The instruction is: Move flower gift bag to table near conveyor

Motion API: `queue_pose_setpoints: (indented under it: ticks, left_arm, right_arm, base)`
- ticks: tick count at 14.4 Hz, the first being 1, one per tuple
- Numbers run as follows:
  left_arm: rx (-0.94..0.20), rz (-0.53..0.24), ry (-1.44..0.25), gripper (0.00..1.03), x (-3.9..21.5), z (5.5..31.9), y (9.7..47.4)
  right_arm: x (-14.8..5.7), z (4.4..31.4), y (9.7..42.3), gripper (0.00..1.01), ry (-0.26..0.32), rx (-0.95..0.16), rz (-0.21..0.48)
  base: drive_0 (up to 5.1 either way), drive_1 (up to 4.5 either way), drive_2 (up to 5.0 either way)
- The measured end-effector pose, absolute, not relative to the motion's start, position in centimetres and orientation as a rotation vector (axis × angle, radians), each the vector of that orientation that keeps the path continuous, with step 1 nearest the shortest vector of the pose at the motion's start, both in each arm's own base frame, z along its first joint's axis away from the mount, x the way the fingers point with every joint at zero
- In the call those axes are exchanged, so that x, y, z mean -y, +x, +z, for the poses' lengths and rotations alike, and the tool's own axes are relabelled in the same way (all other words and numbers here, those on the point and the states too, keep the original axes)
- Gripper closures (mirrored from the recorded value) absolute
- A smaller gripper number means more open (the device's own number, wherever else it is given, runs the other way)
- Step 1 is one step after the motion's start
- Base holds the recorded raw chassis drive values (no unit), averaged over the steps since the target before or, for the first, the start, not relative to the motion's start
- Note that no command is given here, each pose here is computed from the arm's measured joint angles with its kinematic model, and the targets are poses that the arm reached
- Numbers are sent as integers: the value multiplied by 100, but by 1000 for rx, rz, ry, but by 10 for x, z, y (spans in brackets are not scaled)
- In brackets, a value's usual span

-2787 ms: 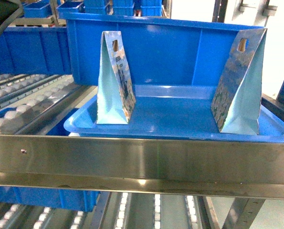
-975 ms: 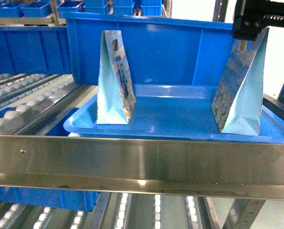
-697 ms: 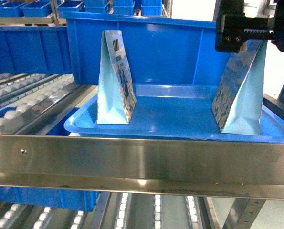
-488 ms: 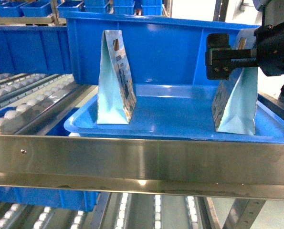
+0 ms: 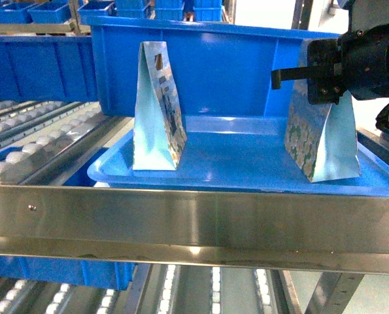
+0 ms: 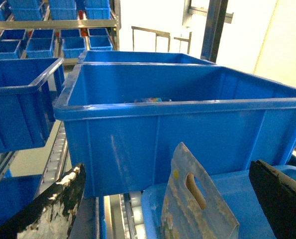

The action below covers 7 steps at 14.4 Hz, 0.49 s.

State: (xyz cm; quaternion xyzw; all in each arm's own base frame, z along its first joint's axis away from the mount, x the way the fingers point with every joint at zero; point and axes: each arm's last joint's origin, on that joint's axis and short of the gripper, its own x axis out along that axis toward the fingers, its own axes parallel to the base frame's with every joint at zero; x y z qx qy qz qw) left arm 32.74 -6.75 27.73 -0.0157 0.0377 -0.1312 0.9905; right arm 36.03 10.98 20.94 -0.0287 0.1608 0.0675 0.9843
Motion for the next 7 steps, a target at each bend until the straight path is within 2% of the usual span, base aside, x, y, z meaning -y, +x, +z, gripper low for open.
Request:
queue_pose_setpoints:
  ticks: [1,2,5,7]
  left_arm:
    - [-76,-263,-32,5,67,277,327]
    - [-76,-263,-32,5,67,277,327]
    - [-76,-263,-32,5,67,277,327]
    - [-76,-263,-32,5,67,277,327]
  right_arm:
    - [-110,208,358,96,-69,-323,139]
    - [-111,209,356,99,-73,-321,145]
    - [-108,209,348,99,-69,-293,147]
    - [-101,220,335,99,-55,-243,148]
  base:
    - [0,0,0]
    - [0,0,0]
    - [0,0,0]
    - [0,0,0]
